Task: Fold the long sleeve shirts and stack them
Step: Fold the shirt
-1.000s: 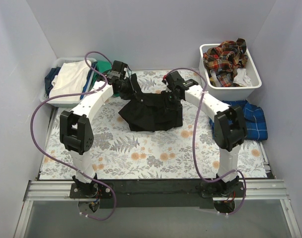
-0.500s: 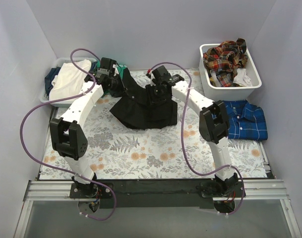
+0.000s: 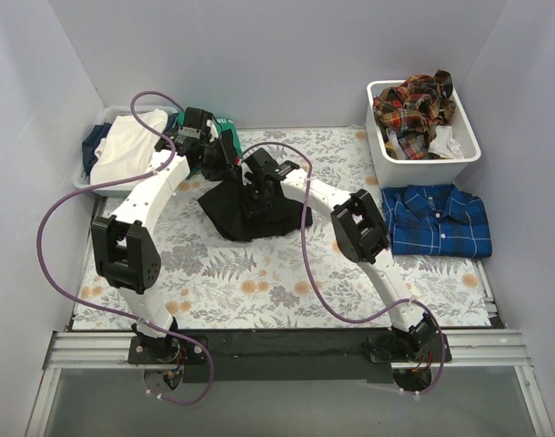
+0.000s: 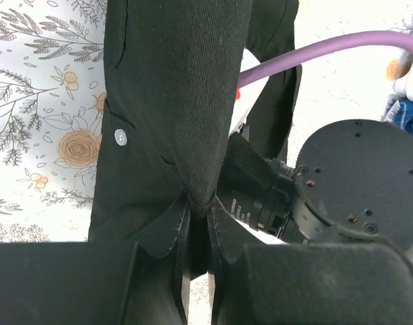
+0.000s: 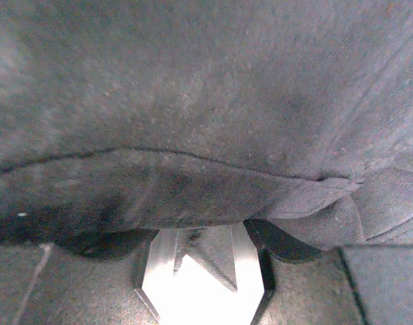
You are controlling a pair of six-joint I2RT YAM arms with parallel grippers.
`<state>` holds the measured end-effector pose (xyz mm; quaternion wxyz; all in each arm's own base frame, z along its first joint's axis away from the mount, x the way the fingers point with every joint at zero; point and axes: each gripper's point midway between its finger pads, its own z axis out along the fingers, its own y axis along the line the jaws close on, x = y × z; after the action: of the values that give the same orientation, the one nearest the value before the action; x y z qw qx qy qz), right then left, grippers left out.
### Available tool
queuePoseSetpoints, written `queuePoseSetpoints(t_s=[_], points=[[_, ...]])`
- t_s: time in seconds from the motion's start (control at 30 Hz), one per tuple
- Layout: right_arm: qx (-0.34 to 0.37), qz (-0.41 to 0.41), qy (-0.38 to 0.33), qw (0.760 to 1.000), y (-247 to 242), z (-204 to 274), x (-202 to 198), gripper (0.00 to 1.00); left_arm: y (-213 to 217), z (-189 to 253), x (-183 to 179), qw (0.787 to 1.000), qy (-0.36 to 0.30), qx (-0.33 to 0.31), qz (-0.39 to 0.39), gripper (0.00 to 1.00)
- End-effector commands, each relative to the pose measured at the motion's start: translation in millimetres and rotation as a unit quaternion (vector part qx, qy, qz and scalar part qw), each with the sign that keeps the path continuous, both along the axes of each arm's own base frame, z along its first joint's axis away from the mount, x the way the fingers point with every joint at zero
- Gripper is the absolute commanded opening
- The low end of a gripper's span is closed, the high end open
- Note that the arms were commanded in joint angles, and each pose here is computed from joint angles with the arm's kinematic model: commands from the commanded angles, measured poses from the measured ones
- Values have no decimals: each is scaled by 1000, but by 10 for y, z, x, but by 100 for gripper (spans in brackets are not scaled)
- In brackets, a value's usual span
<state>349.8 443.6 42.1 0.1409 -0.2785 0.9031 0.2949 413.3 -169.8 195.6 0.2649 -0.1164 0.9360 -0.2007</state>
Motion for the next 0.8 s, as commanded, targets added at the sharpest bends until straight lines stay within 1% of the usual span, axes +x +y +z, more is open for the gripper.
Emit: queuePoseSetpoints(t_s=[0.0,0.03,0.1,0.13,0.17,0.23,0.27,0.33,0.4,0.47,0.57,0.63,0.73,0.77], points=[[54,-7,-10,998,118,236,128,45,-113,311,-8,998,-38,-29,-28,8],[43,-19,-5,999,31,182,119,45,-110,308,3,998,-38,-27,-28,8],[36,-45,-11,998,-163,312,159,45,-120,300,21,999,-36,-25,-31,8],[10,-59,-3,998,-347,157,102,45,-114,313,36,999,-38,-25,-30,8],[17,-70,-26,997,-423,382,132,45,-123,312,48,998,-40,-23,-33,8],[-9,-101,-49,994,-697,394,187,44,-137,319,79,998,-42,-26,-36,9],[0,-112,-76,991,-764,637,221,45,-151,305,87,998,-41,-27,-40,10],[-15,-140,-112,984,-959,809,322,45,-197,302,118,997,-40,-32,-49,10],[-7,-152,-134,979,-1102,1056,314,45,-244,294,126,997,-39,-34,-55,10],[-3,-158,-150,976,-1195,1219,309,45,-282,260,138,997,-35,-34,-59,10],[-8,-165,-163,973,-1305,1342,282,45,-320,246,160,997,-36,-35,-61,12],[-16,-166,-164,972,-1361,1325,255,45,-307,248,171,997,-34,-34,-57,12],[-10,-157,-159,975,-1320,1311,254,45,-293,287,173,997,-40,-30,-54,12],[-15,-150,-148,978,-1272,1196,264,45,-292,306,172,997,-43,-30,-55,13]])
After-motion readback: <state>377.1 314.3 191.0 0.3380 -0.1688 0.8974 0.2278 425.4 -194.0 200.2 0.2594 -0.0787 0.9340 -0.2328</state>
